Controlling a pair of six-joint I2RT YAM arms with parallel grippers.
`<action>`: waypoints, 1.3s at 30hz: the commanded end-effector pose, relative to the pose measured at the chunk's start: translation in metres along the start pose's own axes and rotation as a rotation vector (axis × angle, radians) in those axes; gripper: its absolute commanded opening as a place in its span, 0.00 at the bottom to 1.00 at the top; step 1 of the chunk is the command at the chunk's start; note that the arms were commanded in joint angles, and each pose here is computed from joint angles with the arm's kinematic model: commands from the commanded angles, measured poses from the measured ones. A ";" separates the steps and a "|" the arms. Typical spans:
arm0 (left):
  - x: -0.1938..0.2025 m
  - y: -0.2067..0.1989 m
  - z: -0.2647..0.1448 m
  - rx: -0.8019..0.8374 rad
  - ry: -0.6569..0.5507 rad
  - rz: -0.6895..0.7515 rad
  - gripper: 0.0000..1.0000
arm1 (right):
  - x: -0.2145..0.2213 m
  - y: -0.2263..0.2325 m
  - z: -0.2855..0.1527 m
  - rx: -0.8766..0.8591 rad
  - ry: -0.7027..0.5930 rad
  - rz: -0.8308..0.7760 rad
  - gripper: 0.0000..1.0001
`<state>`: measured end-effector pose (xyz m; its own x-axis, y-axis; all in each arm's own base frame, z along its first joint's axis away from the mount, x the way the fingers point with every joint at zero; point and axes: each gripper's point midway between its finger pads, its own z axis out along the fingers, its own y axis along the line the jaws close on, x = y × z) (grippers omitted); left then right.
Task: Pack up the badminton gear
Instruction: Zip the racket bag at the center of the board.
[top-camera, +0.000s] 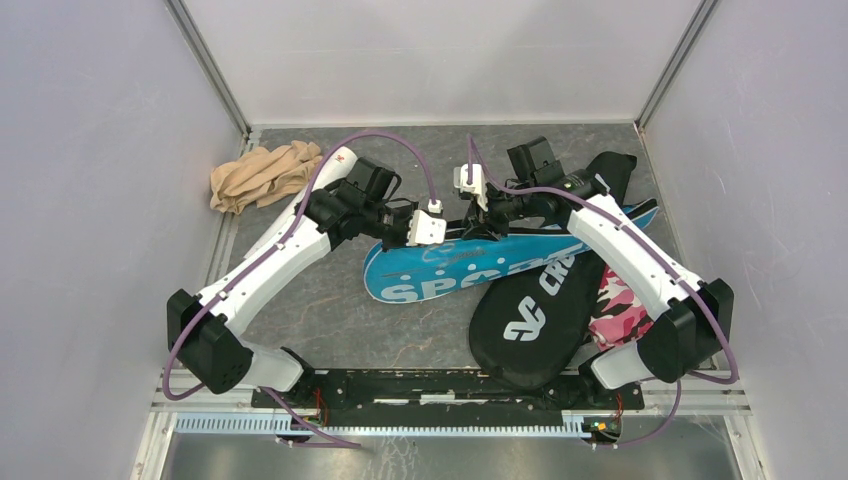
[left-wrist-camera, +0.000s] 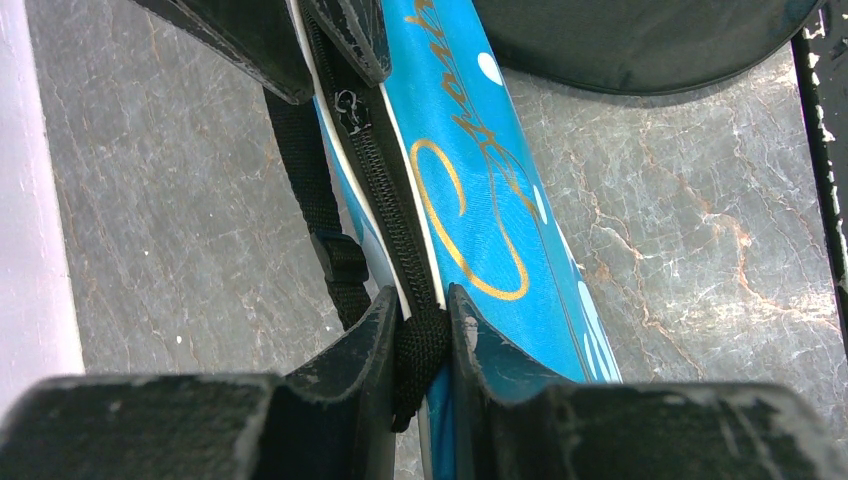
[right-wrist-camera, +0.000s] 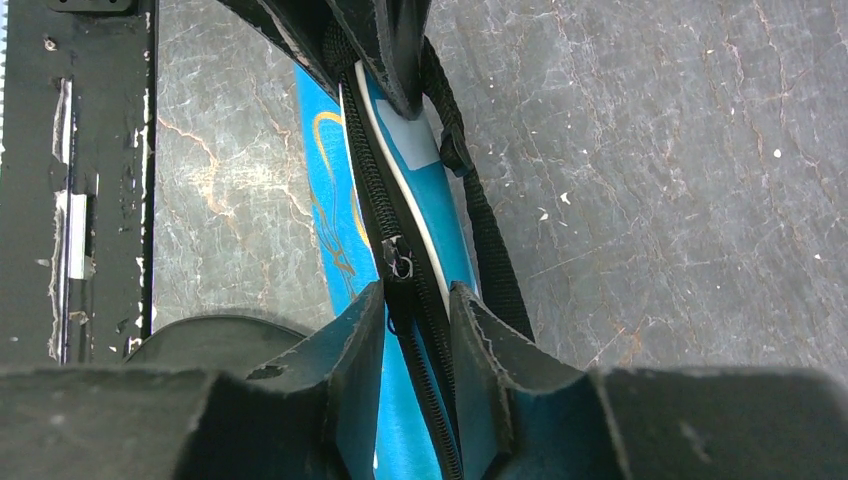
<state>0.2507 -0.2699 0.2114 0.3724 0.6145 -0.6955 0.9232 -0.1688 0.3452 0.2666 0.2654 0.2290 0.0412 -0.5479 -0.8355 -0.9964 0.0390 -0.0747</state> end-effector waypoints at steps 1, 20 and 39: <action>0.019 -0.030 0.009 0.110 0.053 -0.011 0.02 | -0.019 -0.006 -0.003 0.011 -0.038 -0.046 0.32; 0.028 -0.031 0.008 0.099 0.092 -0.005 0.02 | -0.018 -0.005 -0.011 0.027 0.006 -0.056 0.09; 0.045 -0.034 -0.003 0.095 0.174 0.016 0.02 | 0.002 -0.007 -0.034 0.098 0.101 -0.099 0.00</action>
<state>0.2565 -0.2654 0.2090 0.4227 0.6364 -0.6452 0.8956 -0.1847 0.4046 0.2694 0.2512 0.2304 0.0884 -0.6206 -0.7791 -0.9895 0.0350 -0.1402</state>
